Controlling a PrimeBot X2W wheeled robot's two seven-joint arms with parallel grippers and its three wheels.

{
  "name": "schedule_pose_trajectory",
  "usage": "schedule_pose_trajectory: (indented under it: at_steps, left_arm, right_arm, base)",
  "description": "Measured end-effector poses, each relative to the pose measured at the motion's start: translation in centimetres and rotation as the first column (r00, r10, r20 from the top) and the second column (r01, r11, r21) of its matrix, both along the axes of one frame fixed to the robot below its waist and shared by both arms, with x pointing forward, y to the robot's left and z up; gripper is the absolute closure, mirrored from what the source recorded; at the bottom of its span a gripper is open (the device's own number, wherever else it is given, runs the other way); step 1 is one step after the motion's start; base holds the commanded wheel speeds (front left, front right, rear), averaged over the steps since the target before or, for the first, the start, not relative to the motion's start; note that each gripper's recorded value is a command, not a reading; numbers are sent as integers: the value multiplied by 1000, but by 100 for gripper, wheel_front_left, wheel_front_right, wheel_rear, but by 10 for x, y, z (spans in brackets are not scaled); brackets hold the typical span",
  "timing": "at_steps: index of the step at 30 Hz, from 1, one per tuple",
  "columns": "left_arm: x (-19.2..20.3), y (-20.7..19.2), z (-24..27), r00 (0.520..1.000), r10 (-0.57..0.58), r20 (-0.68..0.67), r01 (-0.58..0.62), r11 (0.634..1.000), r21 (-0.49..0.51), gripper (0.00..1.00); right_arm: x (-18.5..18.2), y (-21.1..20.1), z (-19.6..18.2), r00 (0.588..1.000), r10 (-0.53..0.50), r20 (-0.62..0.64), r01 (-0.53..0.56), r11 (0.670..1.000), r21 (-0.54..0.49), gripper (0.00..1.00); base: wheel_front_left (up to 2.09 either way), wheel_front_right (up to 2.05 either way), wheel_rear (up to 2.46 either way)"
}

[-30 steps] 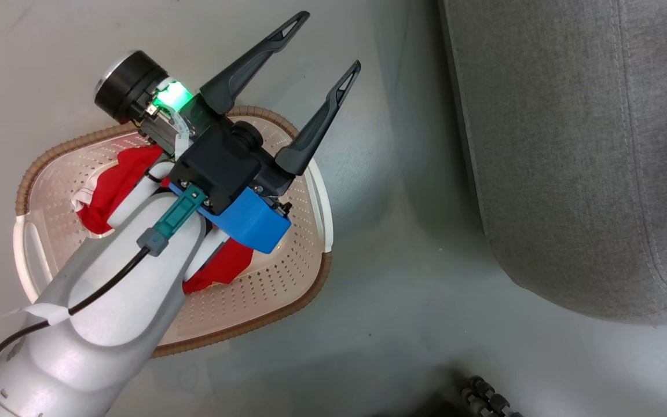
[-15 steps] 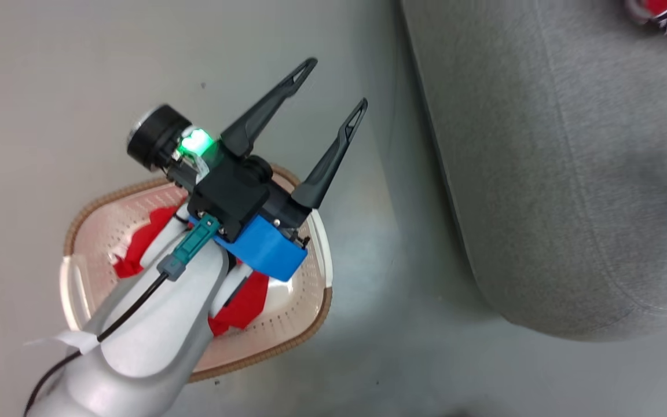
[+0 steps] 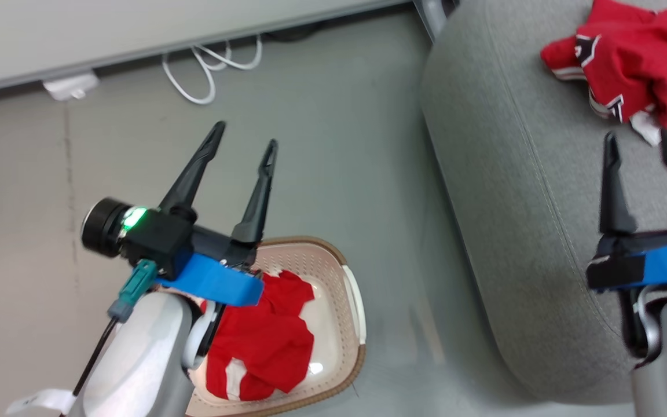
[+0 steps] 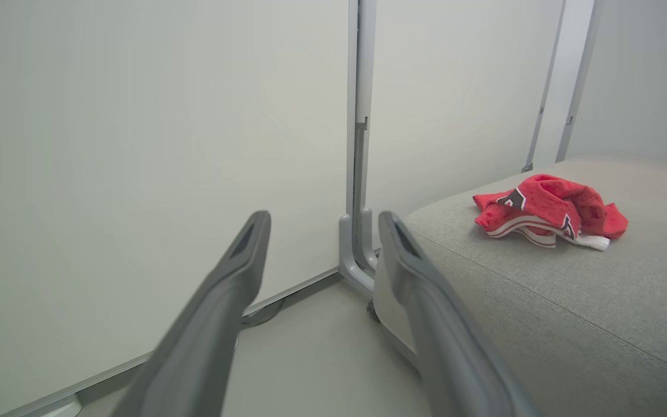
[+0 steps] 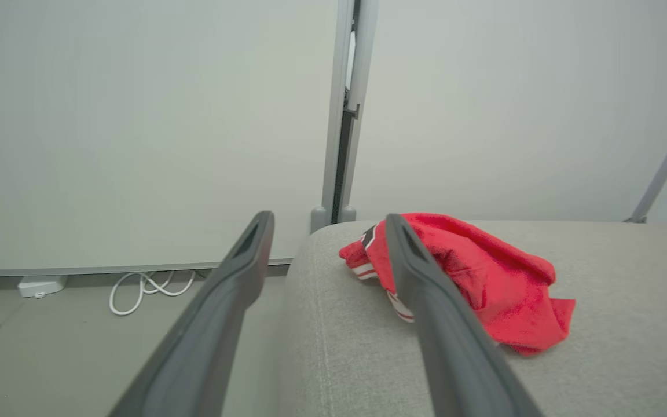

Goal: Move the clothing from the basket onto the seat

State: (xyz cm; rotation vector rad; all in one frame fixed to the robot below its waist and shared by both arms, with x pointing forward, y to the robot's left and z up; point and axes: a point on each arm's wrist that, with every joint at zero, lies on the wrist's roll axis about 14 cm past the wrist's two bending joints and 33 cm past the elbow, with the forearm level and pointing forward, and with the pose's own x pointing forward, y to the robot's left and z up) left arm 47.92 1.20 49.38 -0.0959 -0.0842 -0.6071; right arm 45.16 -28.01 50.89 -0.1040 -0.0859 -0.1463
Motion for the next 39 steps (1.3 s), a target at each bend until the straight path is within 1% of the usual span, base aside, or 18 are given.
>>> schedule_pose_trajectory:
  at_steps: [3,5,10,16,22,29,32,39]
  left_arm:
    - [-6,28,8,996,92,5,-92,996,3,0]
    - [-13,46,12,988,151,6,-151,988,5,0]
    - [-35,92,23,956,292,18,-292,956,0,0]
    - [-65,132,30,912,409,20,-408,913,-15,0]
    - [-89,157,30,878,478,18,-478,878,-14,0]
    - [-113,177,18,847,532,-15,-532,847,1,0]
    - [-118,181,16,839,544,-19,-544,839,5,0]
    - [-122,181,15,837,546,-21,-546,838,4,0]
  right_arm:
    - [-6,25,4,998,47,30,-49,996,70,0]
    - [-11,40,7,996,87,36,-90,994,67,0]
    - [-25,72,13,986,160,55,-165,981,101,0]
    - [-40,101,20,970,230,73,-236,967,98,0]
    - [-50,119,23,958,274,82,-281,954,104,0]
    - [-65,130,11,952,302,50,-306,944,124,0]
    - [-69,133,8,950,309,45,-312,940,140,0]
    - [-71,135,6,948,317,40,-319,937,143,0]
  base:
    - [0,0,0]
    - [0,0,0]
    - [0,0,0]
    - [0,0,0]
    - [0,0,0]
    - [0,0,0]
    - [0,0,0]
    - [0,0,0]
